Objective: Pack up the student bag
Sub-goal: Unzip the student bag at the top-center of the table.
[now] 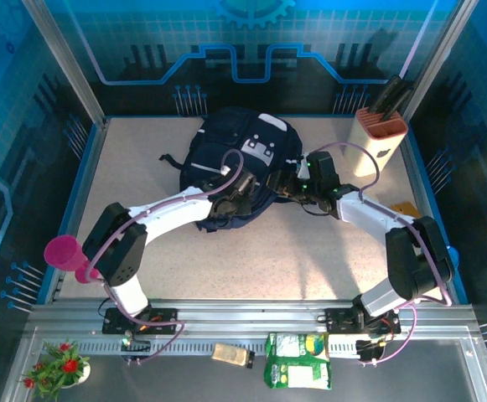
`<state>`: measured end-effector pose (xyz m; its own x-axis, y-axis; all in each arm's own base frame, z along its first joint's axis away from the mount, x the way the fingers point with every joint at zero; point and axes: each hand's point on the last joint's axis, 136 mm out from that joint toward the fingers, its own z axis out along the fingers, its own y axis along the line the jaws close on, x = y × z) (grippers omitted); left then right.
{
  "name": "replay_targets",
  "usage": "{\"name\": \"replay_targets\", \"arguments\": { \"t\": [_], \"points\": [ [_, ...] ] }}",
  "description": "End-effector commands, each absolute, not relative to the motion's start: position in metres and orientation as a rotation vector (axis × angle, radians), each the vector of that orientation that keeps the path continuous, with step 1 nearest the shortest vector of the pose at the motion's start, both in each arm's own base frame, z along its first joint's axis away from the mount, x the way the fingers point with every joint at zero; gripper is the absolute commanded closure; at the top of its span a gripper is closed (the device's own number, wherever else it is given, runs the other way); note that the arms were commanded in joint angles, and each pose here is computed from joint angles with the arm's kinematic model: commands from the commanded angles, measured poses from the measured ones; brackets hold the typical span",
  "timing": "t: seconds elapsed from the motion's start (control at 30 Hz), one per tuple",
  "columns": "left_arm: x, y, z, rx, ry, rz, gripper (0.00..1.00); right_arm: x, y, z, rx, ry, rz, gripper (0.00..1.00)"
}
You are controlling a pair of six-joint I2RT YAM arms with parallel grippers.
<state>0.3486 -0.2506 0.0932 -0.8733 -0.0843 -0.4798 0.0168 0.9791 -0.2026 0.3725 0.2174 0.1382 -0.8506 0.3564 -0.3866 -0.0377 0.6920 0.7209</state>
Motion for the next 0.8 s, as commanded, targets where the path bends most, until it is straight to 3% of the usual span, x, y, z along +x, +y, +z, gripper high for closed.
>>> {"name": "replay_targets", "arguments": {
  "t": [0.0, 0.13, 0.37, 0.77],
  "points": [
    [0.355, -0.253, 0.094, -0.023, 2.615, -0.241, 0.74, 0.375, 0.223, 0.137, 0.275, 2.384, 1.117, 0.32],
    [0.358, -0.256, 0.089, -0.022, 2.623, -0.235, 0.78, 0.376, 0.23, 0.134, 0.307, 2.378, 1.185, 0.34],
    [0.36, -0.257, 0.09, -0.02, 2.619, -0.238, 0.97, 0.383, 0.251, 0.125, 0.367, 2.405, 1.245, 0.36],
    [0.355, -0.246, 0.102, -0.003, 2.595, -0.214, 1.0, 0.403, 0.277, 0.1, 0.434, 2.458, 1.296, 0.69]
  ]
}}
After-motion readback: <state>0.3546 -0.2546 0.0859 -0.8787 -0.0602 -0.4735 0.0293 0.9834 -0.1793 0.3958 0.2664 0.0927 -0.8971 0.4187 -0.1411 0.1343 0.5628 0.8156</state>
